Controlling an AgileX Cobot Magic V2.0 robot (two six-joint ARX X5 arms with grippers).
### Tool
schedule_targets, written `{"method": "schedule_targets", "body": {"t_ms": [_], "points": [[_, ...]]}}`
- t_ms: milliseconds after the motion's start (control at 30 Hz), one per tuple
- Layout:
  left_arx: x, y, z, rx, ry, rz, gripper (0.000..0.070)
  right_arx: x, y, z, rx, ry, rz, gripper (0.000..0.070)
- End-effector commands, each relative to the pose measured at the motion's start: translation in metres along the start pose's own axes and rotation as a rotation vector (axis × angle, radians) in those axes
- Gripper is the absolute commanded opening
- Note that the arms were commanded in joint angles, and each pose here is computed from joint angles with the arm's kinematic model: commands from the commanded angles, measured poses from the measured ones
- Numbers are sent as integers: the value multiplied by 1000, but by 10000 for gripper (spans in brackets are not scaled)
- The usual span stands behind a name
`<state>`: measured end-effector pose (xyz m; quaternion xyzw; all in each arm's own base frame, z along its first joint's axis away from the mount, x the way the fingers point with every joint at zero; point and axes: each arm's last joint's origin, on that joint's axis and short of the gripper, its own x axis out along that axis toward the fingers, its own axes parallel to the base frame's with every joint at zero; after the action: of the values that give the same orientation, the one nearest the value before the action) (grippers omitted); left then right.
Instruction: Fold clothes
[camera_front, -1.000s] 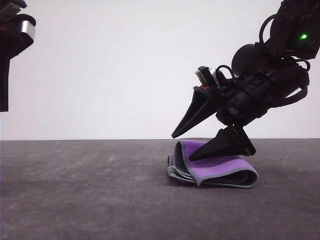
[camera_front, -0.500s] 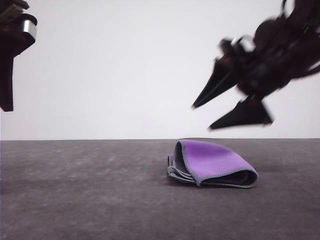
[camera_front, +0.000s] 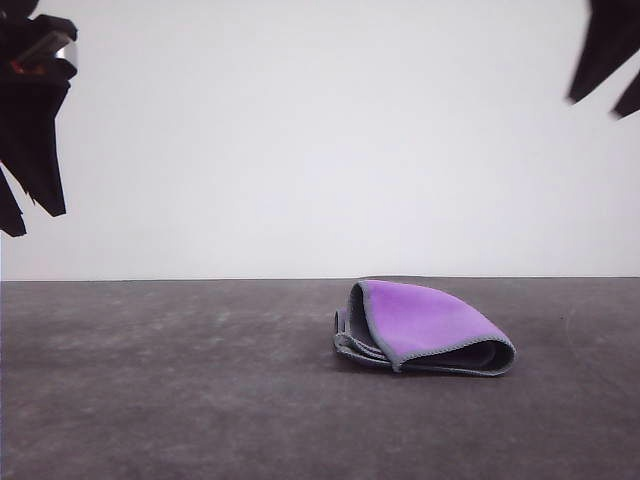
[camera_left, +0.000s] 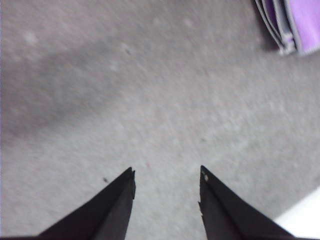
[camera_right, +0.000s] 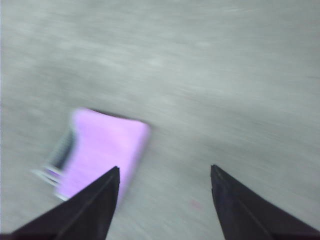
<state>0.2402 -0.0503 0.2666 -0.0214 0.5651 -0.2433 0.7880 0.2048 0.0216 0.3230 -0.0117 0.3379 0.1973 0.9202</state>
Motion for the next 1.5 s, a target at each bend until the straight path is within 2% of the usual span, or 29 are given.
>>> {"method": "schedule_targets", "body": {"t_ms": [0, 167, 300, 367, 500, 700, 800, 1000, 1067, 1100, 1167, 1467], "points": [[-2, 6, 3, 12, -24, 6, 244, -13, 1, 4, -45, -32, -31, 364], [-11, 26, 5, -19, -94, 41, 244, -42, 4, -3, -49, -114, -87, 364], [-21, 33, 7, -21, -184, -2, 243, -54, 8, -12, -59, -163, -101, 364], [-27, 32, 8, -2, -241, -22, 243, -56, 10, -18, -62, -172, -101, 364], [-45, 24, 8, 35, -351, -3, 236, -56, 12, -31, -54, -178, -101, 364], [-74, 10, -2, 63, -477, 70, 233, -53, 14, -49, -11, -220, -102, 364], [-83, 5, -8, 73, -512, 109, 233, -52, 15, -53, 5, -224, -102, 364], [-86, 2, -12, 72, -511, 110, 233, -51, 14, -54, 9, -220, -101, 364], [-86, 2, -12, 67, -508, 108, 222, -51, 14, -54, 10, -220, -101, 333], [-86, 2, -12, 66, -505, 107, 182, -51, 14, -54, 10, -219, -101, 260], [-85, 2, -13, 61, -495, 105, 1, -51, 15, -54, 10, -217, -100, 1], [-85, 2, -14, 23, -484, 95, 12, -51, 14, -54, 14, -220, -104, 10]]}}
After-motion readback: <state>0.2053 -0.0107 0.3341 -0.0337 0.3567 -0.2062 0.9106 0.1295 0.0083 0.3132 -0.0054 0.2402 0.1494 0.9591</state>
